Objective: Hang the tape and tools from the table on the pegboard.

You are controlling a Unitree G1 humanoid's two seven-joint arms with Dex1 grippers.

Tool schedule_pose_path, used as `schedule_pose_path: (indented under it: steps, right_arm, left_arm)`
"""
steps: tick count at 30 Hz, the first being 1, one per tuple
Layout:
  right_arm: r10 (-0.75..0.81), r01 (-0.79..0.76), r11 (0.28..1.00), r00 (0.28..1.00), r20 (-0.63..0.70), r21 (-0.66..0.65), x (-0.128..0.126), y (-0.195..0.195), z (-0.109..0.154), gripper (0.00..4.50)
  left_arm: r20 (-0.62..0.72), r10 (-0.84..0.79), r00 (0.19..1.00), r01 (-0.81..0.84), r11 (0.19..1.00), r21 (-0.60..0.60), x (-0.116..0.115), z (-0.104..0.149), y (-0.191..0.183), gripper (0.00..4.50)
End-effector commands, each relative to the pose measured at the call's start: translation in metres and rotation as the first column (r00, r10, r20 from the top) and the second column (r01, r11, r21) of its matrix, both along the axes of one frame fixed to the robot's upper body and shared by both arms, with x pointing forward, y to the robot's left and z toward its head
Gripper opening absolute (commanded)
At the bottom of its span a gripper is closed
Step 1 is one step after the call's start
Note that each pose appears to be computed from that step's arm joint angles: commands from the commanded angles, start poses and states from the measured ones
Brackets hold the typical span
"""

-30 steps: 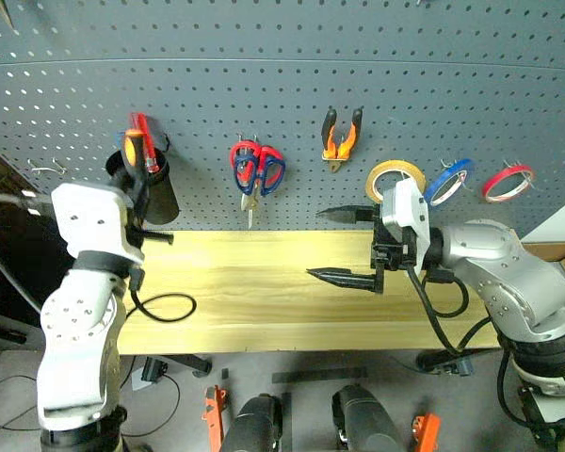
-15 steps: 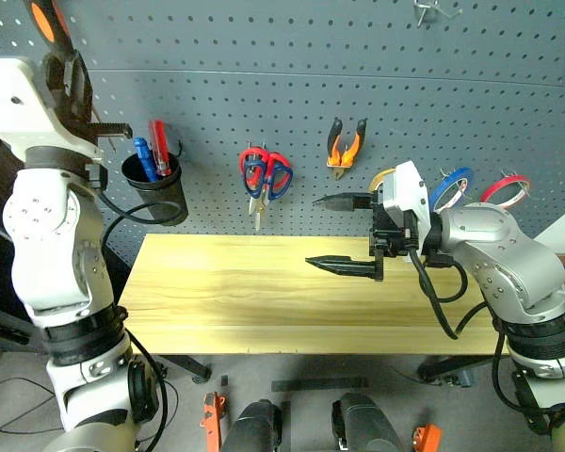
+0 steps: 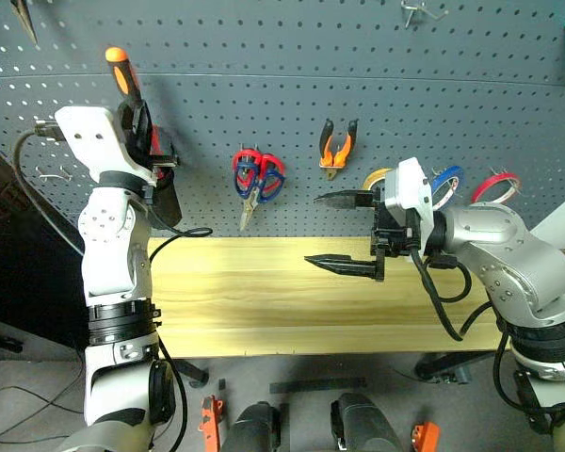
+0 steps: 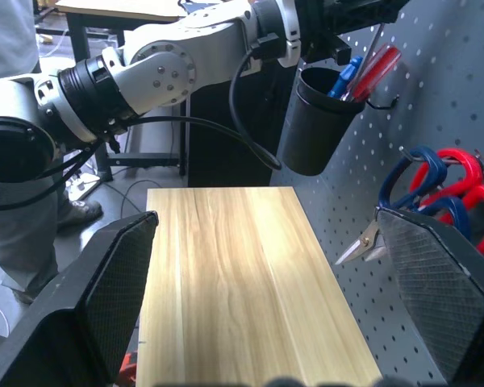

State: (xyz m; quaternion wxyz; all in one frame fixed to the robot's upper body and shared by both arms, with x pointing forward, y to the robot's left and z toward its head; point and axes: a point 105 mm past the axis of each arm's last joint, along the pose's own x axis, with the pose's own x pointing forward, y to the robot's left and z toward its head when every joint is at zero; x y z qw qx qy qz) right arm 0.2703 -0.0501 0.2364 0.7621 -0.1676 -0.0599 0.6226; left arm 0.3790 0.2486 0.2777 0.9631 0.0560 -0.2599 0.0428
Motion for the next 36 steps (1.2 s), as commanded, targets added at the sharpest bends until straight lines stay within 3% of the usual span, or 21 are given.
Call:
schedule_pose_path:
  steps: [1,2,3,5,12,15,18,21,25,30,36]
  right_arm:
    - [-0.024,0.022,0.999,0.998,0.066,0.033,-0.004,-0.005,0.018,4.5]
    - [-0.032,0.03,0.999,0.997,0.068,0.033,-0.003,-0.005,0.018,4.5]
    - [-0.038,0.036,0.999,0.997,0.067,0.034,-0.003,-0.006,0.018,4.5]
    - [-0.045,0.043,0.999,0.997,0.065,0.034,-0.002,-0.007,0.016,4.5]
    - [-0.069,0.067,0.997,0.995,0.078,0.023,0.001,-0.012,0.015,4.5]
    - [-0.087,0.085,0.996,0.993,0.078,0.029,0.002,-0.017,0.017,4.5]
    - [-0.119,0.116,0.992,0.992,0.051,0.056,0.0,-0.029,0.022,4.5]
    - [-0.145,0.143,0.988,0.989,0.034,0.06,-0.002,-0.037,0.021,4.5]
    - [-0.192,0.192,0.981,0.981,-0.003,0.041,-0.005,-0.048,0.01,4.5]
    - [-0.285,0.289,0.956,0.956,-0.066,0.054,-0.005,-0.055,-0.016,4.5]
    - [-0.504,0.521,0.835,0.853,-0.132,0.179,0.014,-0.053,-0.071,4.5]
  left_arm:
    - [0.012,0.087,0.996,-0.087,0.996,-0.013,-0.009,-0.003,0.017,0.4]
    - [0.002,0.096,0.995,-0.096,0.995,-0.029,-0.011,-0.009,0.02,0.4]
    - [-0.008,0.102,0.995,-0.102,0.994,-0.032,-0.012,-0.014,0.021,1.14]
    - [-0.01,0.104,0.995,-0.104,0.994,-0.035,-0.013,-0.017,0.019,1.65]
    - [0.048,0.174,0.984,-0.172,0.984,-0.045,-0.022,-0.001,0.024,4.13]
    - [0.089,0.156,0.984,-0.156,0.988,-0.016,-0.028,0.014,0.016,4.13]
    - [0.075,-0.069,0.995,0.064,0.996,0.067,-0.032,0.026,-0.029,4.13]
    - [0.016,-0.227,0.974,0.226,0.973,0.052,-0.039,0.02,-0.057,4.13]
    - [-0.045,-0.304,0.952,0.306,0.951,0.036,-0.051,0.007,-0.074,4.13]
    - [-0.206,-0.305,0.93,0.324,0.944,0.065,-0.062,-0.038,-0.081,4.13]
    - [-0.401,-0.249,0.882,0.278,0.96,0.017,-0.074,-0.115,-0.064,4.13]
